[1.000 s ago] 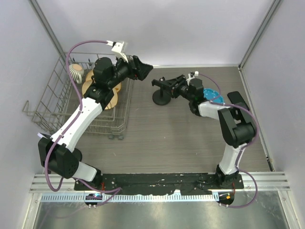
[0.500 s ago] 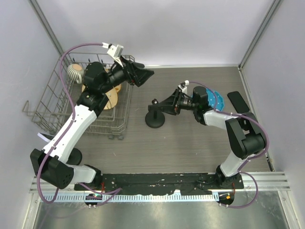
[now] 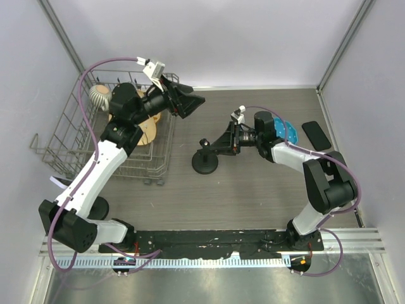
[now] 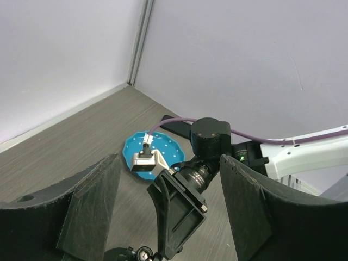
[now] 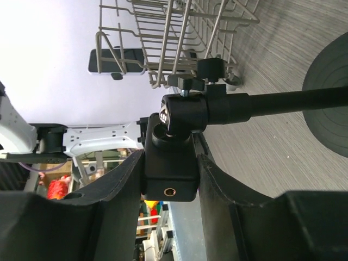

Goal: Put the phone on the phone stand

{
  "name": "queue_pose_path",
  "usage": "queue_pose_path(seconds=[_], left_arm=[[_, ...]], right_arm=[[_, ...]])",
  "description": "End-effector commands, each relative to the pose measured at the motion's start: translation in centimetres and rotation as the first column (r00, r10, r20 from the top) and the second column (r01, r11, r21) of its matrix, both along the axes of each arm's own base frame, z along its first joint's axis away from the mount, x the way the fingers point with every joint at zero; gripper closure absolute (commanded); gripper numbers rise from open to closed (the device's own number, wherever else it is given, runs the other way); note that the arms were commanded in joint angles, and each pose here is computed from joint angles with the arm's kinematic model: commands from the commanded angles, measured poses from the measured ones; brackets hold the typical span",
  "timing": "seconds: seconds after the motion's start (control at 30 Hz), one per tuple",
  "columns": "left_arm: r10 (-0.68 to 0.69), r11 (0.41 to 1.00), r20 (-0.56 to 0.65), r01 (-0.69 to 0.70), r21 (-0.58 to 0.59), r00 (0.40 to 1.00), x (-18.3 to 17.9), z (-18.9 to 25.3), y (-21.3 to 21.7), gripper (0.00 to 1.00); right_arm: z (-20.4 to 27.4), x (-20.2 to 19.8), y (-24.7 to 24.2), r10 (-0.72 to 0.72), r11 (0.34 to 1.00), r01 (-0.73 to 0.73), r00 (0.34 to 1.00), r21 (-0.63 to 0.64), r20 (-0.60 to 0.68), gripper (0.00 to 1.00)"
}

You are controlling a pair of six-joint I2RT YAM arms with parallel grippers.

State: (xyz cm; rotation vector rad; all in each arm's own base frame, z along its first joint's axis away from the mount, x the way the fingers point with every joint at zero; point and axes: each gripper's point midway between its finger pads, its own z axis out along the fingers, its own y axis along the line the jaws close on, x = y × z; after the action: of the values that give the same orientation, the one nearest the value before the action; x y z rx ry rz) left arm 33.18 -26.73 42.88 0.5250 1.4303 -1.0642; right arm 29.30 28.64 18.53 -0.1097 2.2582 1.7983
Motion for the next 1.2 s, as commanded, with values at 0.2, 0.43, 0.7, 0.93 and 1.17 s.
queue_pose_path(seconds=[0.2, 0.43, 0.7, 0.93, 1.17], left_arm=[[-0.033, 0.999, 0.093, 0.034, -0.006, 0.995, -2.4, 2.2, 0.7, 0.23], [-0.04, 0.999, 0.097, 0.04, 0.0, 0.994, -2.6, 2.1, 0.6, 0.23], [-0.032, 0.999, 0.116, 0.028, 0.043, 0.993, -3.3, 2.2, 1.2, 0.19], [-0.057, 0.998, 0.128, 0.052, 0.039, 0.99, -4.7, 2.8, 1.4, 0.19], [-0.047, 0.997, 0.138, 0.039, 0.06, 0.989, -5.2, 2.8, 1.9, 0.18]], right_arm=[[-1.2, 1.2, 0.9, -0.005, 0.993, 0.008, 1.0, 0.122, -0.028, 0.96], [-1.0, 1.9, 0.9, -0.027, 0.993, 0.028, 1.0, 0.112, -0.011, 0.67], [-0.9, 2.9, -3.1, -0.149, 0.968, 0.171, 0.98, -0.182, 0.129, 0.17], [-0.3, 6.0, -14.0, -0.481, 0.794, 0.519, 0.855, -0.316, 0.196, 0.15], [0.9, 12.3, -30.0, -0.683, 0.155, 0.849, 0.462, -0.505, 0.566, 0.16]])
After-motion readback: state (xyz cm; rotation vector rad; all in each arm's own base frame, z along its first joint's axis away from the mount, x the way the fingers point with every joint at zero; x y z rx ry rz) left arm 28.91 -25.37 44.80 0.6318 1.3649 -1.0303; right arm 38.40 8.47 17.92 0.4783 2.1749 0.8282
